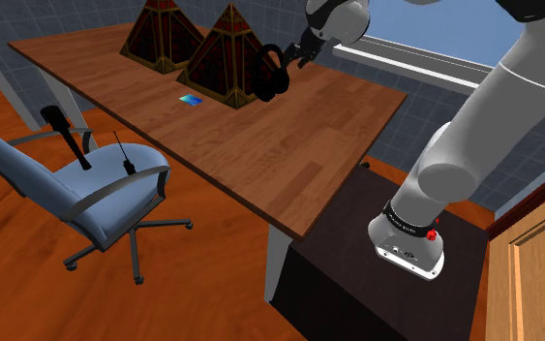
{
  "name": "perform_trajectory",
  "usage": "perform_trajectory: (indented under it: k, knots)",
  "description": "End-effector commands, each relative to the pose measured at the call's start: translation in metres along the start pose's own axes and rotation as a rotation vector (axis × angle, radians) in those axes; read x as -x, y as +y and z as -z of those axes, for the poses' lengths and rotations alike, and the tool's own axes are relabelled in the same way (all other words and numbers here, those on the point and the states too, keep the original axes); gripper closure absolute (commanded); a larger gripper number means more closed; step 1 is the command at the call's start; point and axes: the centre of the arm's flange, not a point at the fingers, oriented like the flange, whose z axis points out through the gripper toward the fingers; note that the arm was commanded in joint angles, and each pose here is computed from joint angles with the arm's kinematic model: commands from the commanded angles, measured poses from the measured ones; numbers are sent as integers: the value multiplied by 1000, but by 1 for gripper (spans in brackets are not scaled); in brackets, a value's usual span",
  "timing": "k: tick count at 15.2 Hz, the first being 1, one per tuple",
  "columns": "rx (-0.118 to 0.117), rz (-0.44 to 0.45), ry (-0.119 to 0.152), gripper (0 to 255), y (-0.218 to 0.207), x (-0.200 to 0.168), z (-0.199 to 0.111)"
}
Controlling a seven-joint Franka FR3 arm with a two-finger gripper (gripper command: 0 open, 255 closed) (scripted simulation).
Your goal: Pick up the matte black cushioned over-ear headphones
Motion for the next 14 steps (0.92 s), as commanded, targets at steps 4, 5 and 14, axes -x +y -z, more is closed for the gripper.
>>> perform_trajectory:
  k: [4,5,14]
  knots:
    - [1,4,104,0,31,-36,-29]
    - [1,4,124,0,37,-44,-34]
    - [1,4,128,0,44,-25,-69]
